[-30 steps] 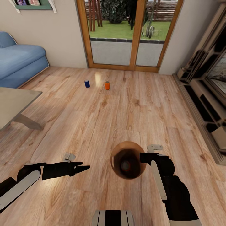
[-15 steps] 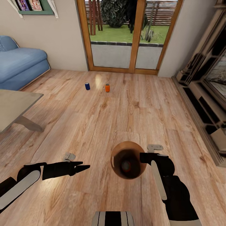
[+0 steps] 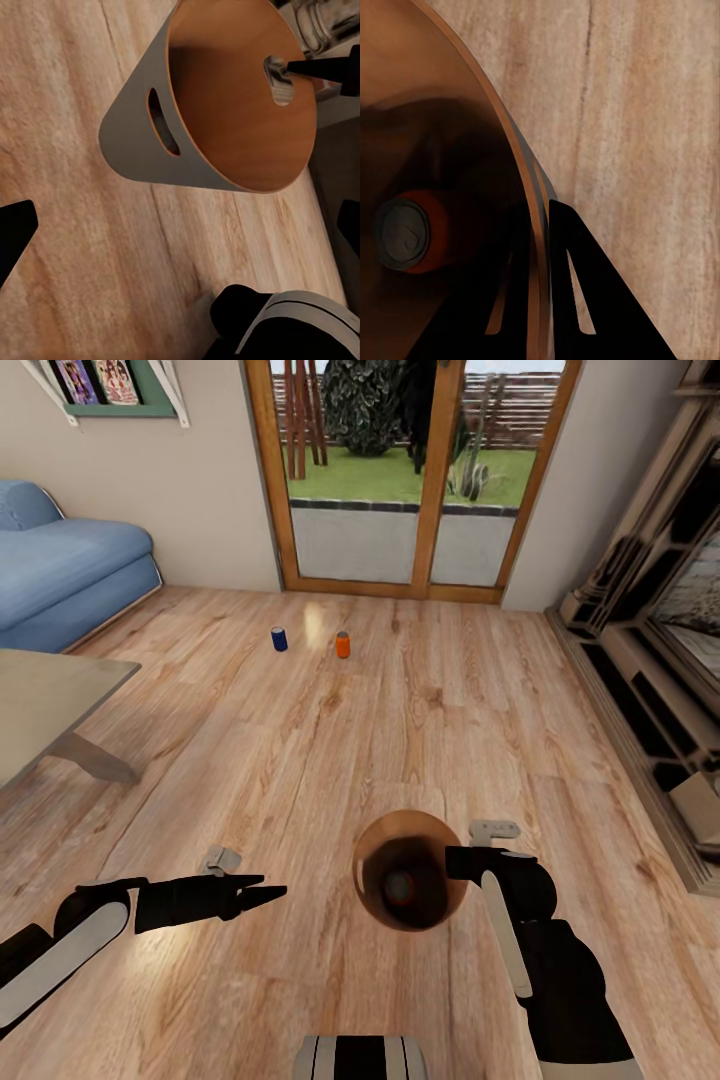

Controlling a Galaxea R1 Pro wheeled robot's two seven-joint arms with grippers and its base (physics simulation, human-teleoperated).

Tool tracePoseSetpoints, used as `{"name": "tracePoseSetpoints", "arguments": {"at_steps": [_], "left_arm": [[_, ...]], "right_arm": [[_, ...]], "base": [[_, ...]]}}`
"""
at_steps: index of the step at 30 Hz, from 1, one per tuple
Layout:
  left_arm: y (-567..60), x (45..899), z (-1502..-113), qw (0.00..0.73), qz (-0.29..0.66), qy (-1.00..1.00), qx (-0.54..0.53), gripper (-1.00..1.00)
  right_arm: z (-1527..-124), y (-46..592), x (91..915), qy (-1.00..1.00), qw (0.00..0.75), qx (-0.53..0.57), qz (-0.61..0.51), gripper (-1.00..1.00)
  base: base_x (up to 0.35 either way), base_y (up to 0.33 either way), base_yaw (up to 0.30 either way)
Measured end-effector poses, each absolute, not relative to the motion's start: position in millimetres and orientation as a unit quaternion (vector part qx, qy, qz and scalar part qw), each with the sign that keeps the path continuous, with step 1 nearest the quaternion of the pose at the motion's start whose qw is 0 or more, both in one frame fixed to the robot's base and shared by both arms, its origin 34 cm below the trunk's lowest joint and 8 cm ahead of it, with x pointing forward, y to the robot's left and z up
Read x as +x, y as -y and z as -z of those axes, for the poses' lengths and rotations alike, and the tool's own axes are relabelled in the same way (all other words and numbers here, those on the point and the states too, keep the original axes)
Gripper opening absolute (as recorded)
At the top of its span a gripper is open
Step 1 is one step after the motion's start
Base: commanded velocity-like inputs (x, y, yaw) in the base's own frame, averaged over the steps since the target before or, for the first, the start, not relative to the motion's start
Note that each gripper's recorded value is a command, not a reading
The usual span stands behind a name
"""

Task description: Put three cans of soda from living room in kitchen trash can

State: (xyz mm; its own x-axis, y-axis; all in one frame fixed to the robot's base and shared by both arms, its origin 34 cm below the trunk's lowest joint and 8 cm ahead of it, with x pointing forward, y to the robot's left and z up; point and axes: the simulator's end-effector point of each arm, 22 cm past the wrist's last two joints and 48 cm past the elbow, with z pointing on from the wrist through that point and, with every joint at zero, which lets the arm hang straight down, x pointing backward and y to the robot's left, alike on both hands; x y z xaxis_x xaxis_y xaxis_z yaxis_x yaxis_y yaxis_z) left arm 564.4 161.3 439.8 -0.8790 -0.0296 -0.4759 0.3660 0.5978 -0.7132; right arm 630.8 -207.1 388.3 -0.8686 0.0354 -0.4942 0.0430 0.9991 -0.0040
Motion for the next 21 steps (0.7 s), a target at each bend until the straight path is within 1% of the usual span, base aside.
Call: {"name": "tracePoseSetpoints", "arguments": {"at_steps": [21], "left_arm": [[-161.6, 566.2, -449.4, 0.233, 0.438, -0.863, 0.1, 1.0]], "right_arm": [[-398.6, 206.6, 633.3, -0.964, 0.265, 0.021, 0.005, -1.0]], "base": [[0.0, 0.0, 0.0]]}}
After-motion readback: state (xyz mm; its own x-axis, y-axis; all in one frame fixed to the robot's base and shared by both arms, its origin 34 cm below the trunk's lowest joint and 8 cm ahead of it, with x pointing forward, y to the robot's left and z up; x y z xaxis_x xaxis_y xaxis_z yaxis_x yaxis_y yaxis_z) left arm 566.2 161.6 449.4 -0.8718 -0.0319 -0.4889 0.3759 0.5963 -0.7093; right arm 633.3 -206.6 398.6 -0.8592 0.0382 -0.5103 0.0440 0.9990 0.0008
